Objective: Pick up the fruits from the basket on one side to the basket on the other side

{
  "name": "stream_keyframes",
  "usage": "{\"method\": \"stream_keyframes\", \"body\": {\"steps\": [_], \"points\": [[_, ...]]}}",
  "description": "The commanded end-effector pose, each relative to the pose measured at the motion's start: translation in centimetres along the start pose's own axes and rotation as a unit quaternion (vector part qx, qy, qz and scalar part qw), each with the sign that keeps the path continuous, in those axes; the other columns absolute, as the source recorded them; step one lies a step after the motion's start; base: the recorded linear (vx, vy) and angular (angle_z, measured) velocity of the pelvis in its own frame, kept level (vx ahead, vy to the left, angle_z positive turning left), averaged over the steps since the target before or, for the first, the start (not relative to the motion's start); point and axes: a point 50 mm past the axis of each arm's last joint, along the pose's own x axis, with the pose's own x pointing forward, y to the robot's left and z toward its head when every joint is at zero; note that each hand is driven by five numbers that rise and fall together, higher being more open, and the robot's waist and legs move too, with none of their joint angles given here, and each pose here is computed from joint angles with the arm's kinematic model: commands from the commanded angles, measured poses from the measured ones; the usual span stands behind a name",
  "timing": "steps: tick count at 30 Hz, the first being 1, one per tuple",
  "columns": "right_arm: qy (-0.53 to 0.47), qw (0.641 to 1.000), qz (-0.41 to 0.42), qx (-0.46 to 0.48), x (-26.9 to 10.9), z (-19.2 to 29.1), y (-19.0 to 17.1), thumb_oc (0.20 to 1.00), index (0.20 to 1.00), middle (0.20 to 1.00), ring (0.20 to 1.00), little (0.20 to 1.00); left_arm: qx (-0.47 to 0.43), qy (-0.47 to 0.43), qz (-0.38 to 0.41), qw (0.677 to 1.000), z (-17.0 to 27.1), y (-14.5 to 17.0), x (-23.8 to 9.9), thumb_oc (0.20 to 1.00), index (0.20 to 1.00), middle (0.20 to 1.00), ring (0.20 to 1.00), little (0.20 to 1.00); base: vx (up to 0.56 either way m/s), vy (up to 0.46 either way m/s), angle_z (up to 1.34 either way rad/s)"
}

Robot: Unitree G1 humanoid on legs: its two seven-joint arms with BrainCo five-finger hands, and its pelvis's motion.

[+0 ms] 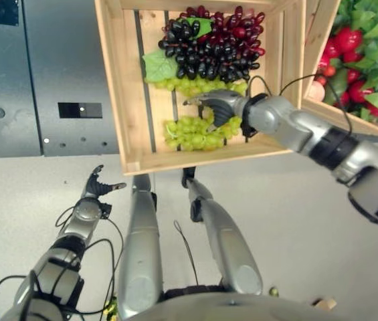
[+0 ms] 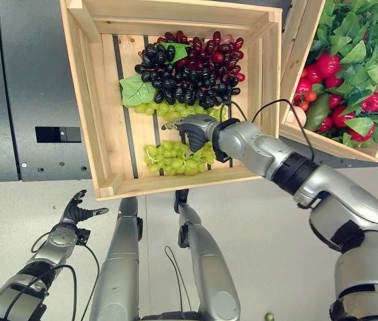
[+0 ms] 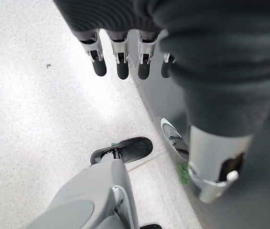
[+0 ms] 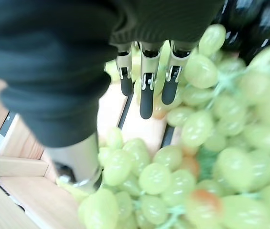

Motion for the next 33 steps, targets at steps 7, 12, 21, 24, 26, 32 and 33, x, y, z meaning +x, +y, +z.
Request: {"method": "stream_keyframes", "body": {"steps": [7,12,21,24,26,32,33], "points": [[-0.013,1.0,0.012,0.018,-2.0,-0.2,0.1,1.0,1.0,1.0,1.0,1.0,-0.004,-0.01,0.016,1.0,0.0,1.0,-0.1,1.0,1.0,1.0,1.0,1.0,0.0,0.0,0.0],[-0.021,0.999,0.021,0.035,-2.1,0.0,0.8,1.0,1.0,1.0,1.0,1.0,-0.007,-0.01,0.016,1.0,0.0,0.9,-0.1,1.0,1.0,1.0,1.0,1.0,0.0,0.0,0.0],[-0.009,0.998,0.018,0.057,-1.0,-0.2,1.6,1.0,1.0,1.0,1.0,1.0,-0.008,-0.026,0.021,0.999,1.0,1.4,0.2,1.0,1.0,1.0,1.0,1.0,0.0,0.0,0.0],[0.007,0.998,0.002,0.057,-0.4,-0.7,1.2,1.0,1.0,1.0,1.0,1.0,-0.004,-0.038,0.029,0.999,1.6,2.2,0.4,1.0,1.0,1.0,1.0,1.0,0.0,0.0,0.0],[0.009,0.999,-0.016,0.05,-0.2,-0.8,0.4,1.0,1.0,1.0,1.0,1.0,-0.007,-0.04,0.035,0.999,1.8,2.5,0.4,1.0,1.0,1.0,1.0,1.0,-0.02,0.003,0.0],[0.01,0.997,-0.051,0.051,-0.1,-0.8,-1.2,1.0,1.0,1.0,1.0,1.0,-0.005,-0.046,0.043,0.998,1.9,3.1,0.3,1.0,1.0,1.0,1.0,1.0,-0.01,-0.002,0.05],[0.015,0.997,-0.063,0.053,-0.2,-1.1,-1.7,1.0,1.0,1.0,1.0,1.0,-0.003,-0.051,0.05,0.997,2.2,3.6,0.4,1.0,1.0,1.0,1.0,1.0,-0.01,-0.025,0.11]]}}
